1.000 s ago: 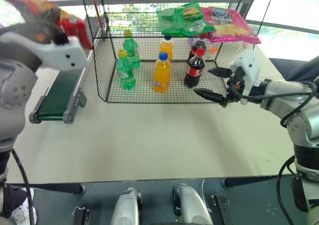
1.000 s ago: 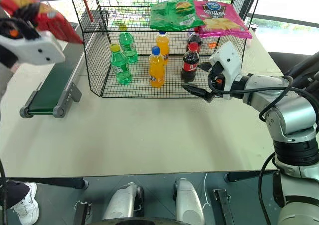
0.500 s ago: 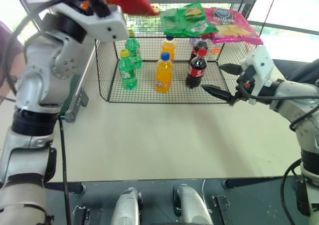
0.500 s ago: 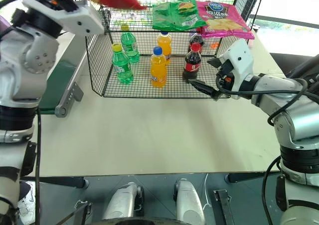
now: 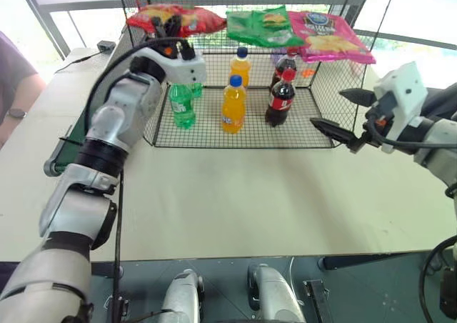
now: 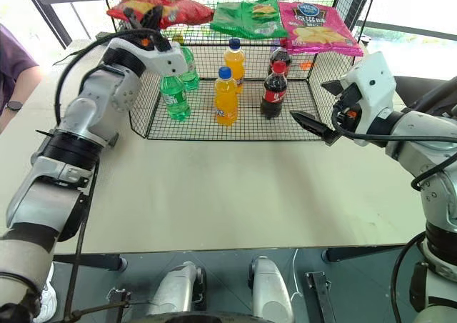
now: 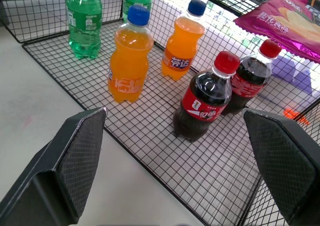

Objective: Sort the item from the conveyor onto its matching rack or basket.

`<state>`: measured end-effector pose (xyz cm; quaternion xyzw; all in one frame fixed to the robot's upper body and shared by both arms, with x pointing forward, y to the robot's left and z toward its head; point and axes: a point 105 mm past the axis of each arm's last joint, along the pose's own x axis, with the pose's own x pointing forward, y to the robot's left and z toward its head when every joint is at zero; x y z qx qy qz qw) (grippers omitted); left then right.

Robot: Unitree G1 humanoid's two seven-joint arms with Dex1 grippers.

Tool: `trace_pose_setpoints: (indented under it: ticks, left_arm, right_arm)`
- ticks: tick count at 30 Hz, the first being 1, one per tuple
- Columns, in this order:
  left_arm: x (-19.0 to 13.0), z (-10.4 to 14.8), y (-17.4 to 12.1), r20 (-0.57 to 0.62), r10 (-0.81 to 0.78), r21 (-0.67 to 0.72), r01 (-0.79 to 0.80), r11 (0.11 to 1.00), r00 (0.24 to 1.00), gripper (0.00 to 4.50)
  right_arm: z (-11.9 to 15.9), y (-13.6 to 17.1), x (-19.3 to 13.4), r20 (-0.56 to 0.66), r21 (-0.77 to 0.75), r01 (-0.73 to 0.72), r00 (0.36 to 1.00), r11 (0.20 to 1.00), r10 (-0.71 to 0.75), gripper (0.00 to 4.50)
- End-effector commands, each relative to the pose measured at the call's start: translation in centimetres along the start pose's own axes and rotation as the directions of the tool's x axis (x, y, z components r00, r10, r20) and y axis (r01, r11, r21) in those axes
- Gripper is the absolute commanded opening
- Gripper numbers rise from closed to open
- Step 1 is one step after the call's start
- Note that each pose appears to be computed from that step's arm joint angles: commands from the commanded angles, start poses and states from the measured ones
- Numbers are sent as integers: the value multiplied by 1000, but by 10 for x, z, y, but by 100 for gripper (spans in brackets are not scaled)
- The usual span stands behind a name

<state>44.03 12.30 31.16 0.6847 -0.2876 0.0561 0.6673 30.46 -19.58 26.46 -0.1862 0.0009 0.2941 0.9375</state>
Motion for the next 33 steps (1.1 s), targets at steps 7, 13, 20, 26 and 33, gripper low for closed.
trace_pose_setpoints:
  ticks: [7, 13, 20, 26, 33]
  left_arm:
    - [28, 28, -14, -70, -29, -82, 23, 996, 997, 1]
    - [30, 29, -13, -81, -40, -92, 32, 995, 996, 177]
    - [15, 30, 5, -16, -87, -214, 81, 973, 996, 406]
    - [-23, 27, 18, 59, -137, -331, 149, 932, 989, 406]
    - [-64, 37, 27, 218, -156, -679, 265, 685, 963, 406]
  right_arm:
    - [15, -2, -11, 40, -40, 41, 998, 998, -39, 450]
    - [16, -4, -16, 40, -37, 53, 998, 998, -52, 450]
    - [14, -3, -13, 40, -28, 44, 998, 999, -42, 450]
    - [10, -2, -9, 33, -23, 34, 999, 999, -34, 450]
    - [7, -1, -7, 33, -6, 24, 999, 1000, -24, 450]
